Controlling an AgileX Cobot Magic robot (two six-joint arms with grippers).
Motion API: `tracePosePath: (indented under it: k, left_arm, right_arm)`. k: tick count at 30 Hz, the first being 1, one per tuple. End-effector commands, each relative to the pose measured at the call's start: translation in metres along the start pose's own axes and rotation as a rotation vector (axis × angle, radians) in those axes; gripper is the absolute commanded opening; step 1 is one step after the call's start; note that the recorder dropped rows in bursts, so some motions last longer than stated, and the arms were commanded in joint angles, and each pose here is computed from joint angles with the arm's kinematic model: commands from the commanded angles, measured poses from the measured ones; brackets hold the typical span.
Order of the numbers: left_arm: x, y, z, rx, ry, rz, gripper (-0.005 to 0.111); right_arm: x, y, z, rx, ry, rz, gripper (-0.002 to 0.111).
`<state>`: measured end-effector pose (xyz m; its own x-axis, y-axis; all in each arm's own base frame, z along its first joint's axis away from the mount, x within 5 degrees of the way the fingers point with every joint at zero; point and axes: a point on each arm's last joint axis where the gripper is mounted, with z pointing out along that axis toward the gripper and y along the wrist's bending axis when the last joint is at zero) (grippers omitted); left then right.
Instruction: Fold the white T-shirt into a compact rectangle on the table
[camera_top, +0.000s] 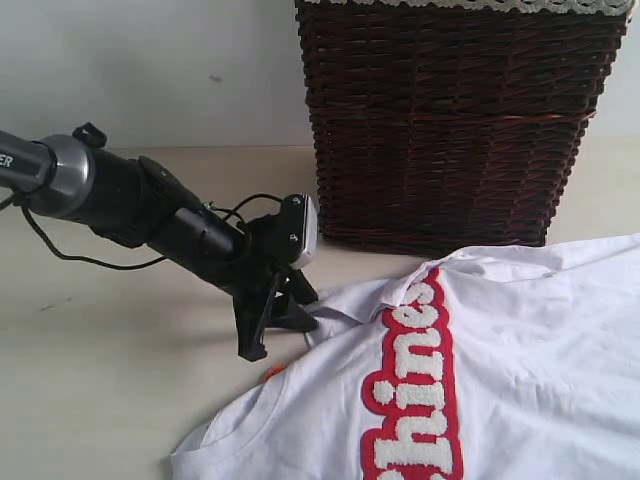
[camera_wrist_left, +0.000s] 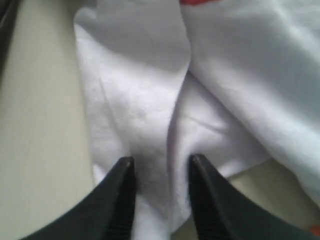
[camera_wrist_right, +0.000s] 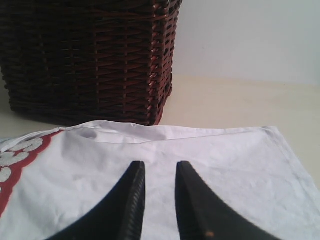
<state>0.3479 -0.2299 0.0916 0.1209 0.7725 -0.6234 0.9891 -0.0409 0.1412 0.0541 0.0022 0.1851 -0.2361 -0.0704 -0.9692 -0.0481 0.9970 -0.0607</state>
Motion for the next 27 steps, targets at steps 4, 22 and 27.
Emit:
tracePosePath:
  k: [4, 22, 27]
  left_arm:
    - [0.005, 0.006, 0.007, -0.062, 0.015, -0.049, 0.000]
    - [-0.011, 0.020, -0.031, -0.154, -0.019, -0.039, 0.015]
    - [-0.012, 0.012, -0.031, -0.069, -0.025, -0.070, 0.047]
  right_arm:
    - [0.001, 0.000, 0.000, 0.002, -0.010, -0.011, 0.023]
    - [0.001, 0.000, 0.000, 0.001, -0.010, -0.008, 0.023]
    - [0.001, 0.000, 0.000, 0.002, -0.010, -0.009, 0.023]
